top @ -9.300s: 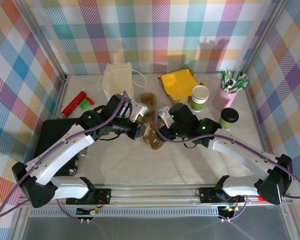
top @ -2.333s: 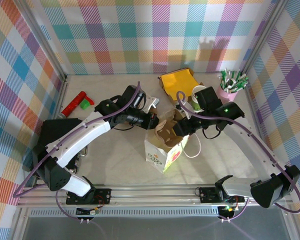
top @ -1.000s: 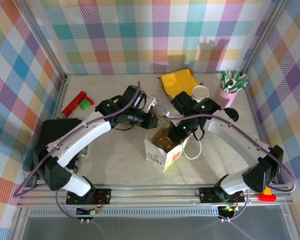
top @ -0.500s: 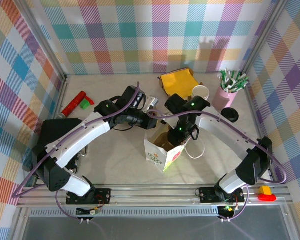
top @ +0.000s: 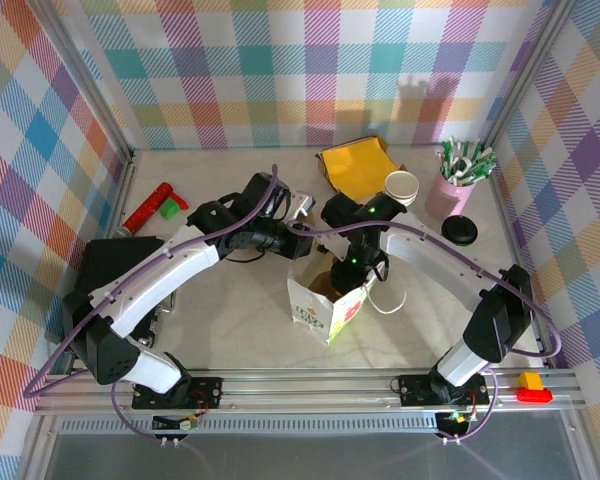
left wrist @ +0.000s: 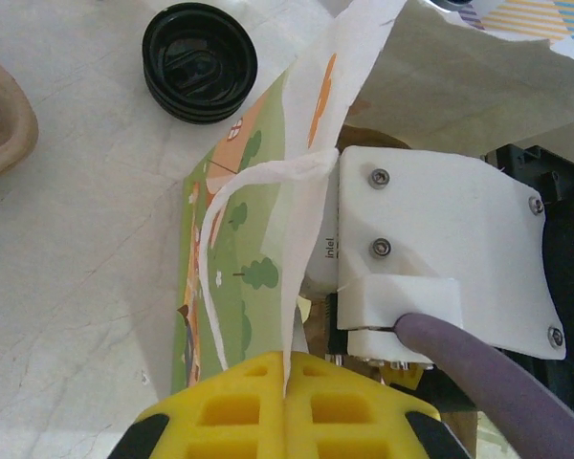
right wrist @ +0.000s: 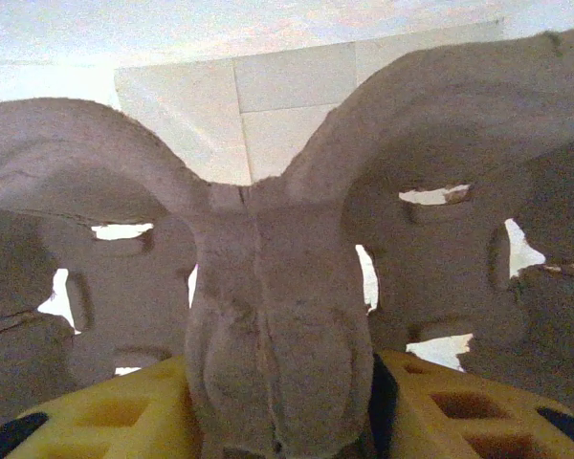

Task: Pack the takeout coffee

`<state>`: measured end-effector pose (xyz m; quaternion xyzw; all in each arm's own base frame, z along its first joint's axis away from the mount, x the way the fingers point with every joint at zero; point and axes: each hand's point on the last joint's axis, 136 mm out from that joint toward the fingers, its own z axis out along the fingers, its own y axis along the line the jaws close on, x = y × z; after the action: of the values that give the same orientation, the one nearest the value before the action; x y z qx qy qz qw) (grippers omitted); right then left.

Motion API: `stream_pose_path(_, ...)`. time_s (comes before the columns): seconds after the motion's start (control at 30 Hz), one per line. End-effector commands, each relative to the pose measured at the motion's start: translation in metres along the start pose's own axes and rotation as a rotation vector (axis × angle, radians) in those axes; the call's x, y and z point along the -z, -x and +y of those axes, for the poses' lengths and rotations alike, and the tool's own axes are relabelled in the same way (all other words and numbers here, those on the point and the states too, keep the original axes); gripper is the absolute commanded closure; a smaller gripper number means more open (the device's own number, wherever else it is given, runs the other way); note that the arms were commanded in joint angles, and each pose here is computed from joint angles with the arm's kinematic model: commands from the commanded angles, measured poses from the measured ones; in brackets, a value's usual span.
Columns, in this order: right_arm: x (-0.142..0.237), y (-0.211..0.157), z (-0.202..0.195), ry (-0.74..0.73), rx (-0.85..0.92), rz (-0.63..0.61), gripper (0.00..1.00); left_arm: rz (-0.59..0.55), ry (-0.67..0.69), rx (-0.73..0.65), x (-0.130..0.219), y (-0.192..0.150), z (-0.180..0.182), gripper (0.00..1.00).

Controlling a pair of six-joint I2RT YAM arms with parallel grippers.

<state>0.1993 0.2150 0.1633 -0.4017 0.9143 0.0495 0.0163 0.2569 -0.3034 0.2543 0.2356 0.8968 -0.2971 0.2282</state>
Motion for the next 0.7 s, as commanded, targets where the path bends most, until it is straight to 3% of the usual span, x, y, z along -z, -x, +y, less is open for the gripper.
stream_pose_path(0.0, -0.001, 0.0, 0.001, -0.01, -0.01, 0.021, 0.47, -0.005, 0.013, 0.006, 0.005, -0.003, 0.004, 1.0)
stream_pose_path(0.27, 0.031, 0.011, 0.004, -0.011, -0.014, -0.098, 0.28, -0.004, 0.028, 0.008, 0.006, -0.006, 0.008, 1.0)
stream_pose_path(0.5, 0.066, 0.02, 0.008, -0.006, -0.032, -0.225, 0.22, 0.001, 0.039, 0.009, 0.007, -0.007, 0.009, 1.0)
stream_pose_path(0.67, 0.105, 0.029, 0.019, 0.045, -0.031, -0.403, 0.2, -0.002, 0.053, 0.009, 0.009, -0.006, 0.011, 1.0)
